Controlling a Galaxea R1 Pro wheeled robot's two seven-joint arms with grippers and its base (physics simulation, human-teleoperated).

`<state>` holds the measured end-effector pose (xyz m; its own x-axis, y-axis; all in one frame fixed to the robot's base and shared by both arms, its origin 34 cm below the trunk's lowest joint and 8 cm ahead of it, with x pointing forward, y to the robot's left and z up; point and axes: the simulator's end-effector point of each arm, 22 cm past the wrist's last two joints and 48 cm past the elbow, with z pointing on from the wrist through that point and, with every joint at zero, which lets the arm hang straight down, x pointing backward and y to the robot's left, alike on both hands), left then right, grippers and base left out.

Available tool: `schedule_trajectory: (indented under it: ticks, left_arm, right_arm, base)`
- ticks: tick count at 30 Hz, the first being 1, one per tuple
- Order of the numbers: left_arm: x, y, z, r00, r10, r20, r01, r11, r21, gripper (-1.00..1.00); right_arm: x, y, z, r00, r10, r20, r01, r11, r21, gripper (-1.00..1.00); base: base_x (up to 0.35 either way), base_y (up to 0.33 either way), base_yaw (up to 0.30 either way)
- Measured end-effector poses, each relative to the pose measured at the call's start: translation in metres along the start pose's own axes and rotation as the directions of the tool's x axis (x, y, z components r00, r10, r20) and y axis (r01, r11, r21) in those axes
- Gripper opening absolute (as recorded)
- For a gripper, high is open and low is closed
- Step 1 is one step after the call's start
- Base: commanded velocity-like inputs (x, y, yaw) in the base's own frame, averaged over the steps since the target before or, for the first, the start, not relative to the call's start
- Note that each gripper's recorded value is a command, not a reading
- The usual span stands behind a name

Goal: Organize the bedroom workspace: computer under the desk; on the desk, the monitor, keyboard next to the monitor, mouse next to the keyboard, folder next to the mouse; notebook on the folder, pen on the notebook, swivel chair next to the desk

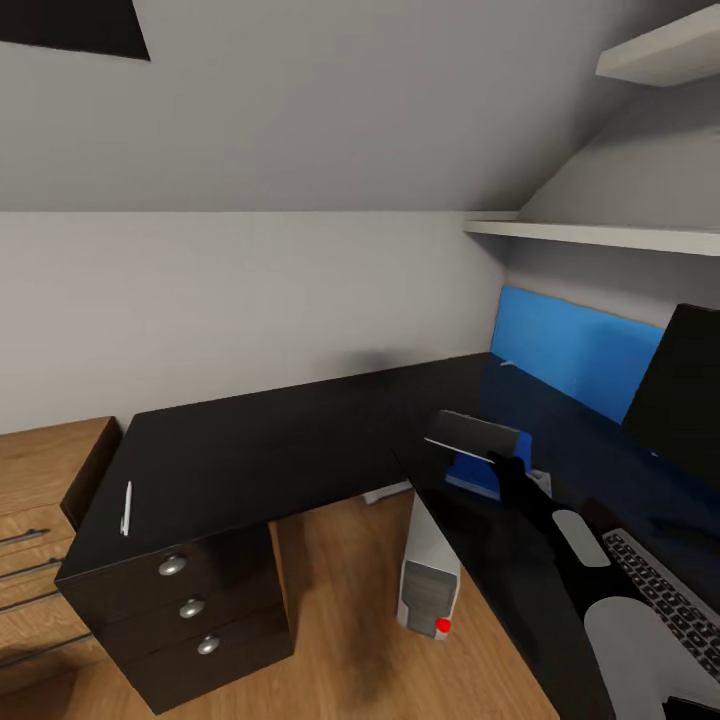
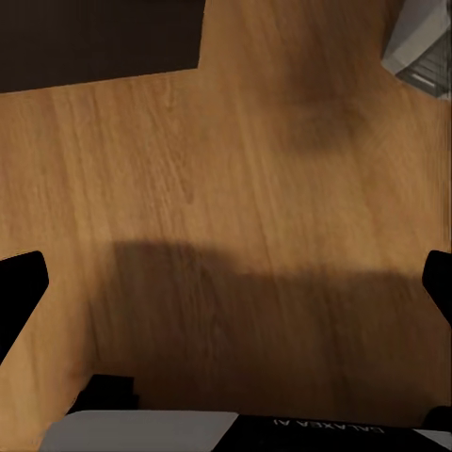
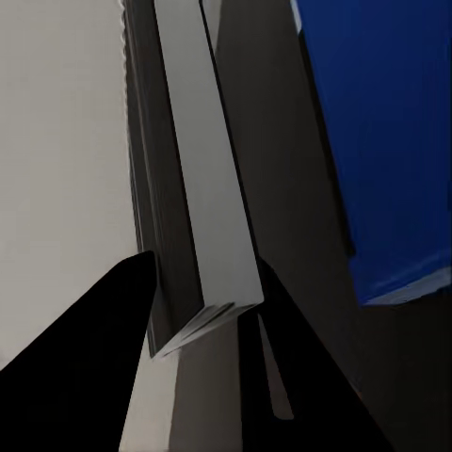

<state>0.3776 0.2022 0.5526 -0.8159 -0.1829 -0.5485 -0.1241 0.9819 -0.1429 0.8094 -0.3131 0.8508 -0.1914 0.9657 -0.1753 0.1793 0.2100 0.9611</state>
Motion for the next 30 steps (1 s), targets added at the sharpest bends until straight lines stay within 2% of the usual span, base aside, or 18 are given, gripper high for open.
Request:
schedule_trajectory:
  ticks: [6,19,30]
  left_arm:
    - [0.0004,0.0003,0.0000,1.000,0.000,0.000,0.000,1.000,-0.001,1.00]
    - [0.0001,0.0004,0.0000,1.000,-0.001,0.001,0.001,1.000,-0.001,1.00]
    - [-0.0006,0.0028,0.0000,1.000,-0.002,0.003,0.002,1.000,-0.006,1.00]
  right_arm:
    - [-0.0122,0.0046,-0.0021,1.000,-0.005,0.022,0.005,1.000,-0.010,-1.00]
    - [-0.0098,0.0050,-0.0016,1.000,-0.007,0.019,0.007,1.000,-0.011,-1.00]
    - [-0.0166,0.0017,-0.0025,0.999,-0.016,0.042,0.016,1.000,0.002,-1.00]
  base:
    - [0.000,-0.091,-0.003]
    - [0.004,-0.014,0.000]
    - [0.175,-0.187,0.000]
